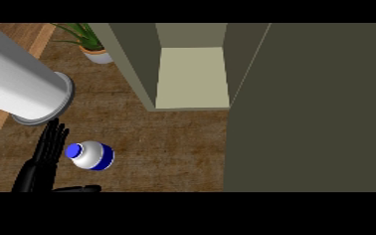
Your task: Pick up the bottled water, place it into the cabinet and close the cabinet
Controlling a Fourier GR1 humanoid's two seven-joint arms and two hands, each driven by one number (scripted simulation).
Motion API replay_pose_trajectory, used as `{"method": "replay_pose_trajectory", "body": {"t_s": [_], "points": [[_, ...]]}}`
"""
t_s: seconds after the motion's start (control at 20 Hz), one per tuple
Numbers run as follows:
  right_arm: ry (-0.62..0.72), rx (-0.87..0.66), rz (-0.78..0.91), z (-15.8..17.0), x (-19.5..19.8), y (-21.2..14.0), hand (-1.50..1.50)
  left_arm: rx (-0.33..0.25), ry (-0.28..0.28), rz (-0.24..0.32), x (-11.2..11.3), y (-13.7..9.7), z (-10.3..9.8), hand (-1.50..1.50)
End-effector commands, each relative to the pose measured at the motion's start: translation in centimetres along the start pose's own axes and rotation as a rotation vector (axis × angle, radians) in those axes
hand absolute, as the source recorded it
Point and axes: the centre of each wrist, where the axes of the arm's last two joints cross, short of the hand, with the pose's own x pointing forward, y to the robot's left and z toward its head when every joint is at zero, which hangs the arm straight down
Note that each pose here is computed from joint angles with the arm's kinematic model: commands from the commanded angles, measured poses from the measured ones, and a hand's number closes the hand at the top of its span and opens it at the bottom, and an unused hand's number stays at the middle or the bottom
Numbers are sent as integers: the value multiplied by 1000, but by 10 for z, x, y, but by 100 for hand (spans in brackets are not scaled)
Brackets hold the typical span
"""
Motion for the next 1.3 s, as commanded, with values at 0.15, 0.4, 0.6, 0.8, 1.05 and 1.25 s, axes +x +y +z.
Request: {"method": "replay_pose_trajectory", "body": {"t_s": [0.15, 0.4, 0.6, 0.8, 1.05, 1.25], "points": [[-46, 17, -6, 8, 35, -2, -150, 44, -13, 7, -50, 8, -10, -150], [-27, 19, -7, 17, 33, 0, -150, 23, 37, 47, -76, 13, -13, -150], [-30, 43, -20, 22, 32, 6, -150, -51, 47, 142, -96, 5, -8, -150], [-45, 11, -18, 18, 20, 2, -150, -100, 78, 198, -118, -15, -3, -150], [-22, -6, 2, 25, 36, 6, -150, -43, 35, 237, -126, -2, 1, -150], [-24, -1, -12, 22, 22, 2, -150, -16, 27, 291, -127, -8, -18, 150]]}}
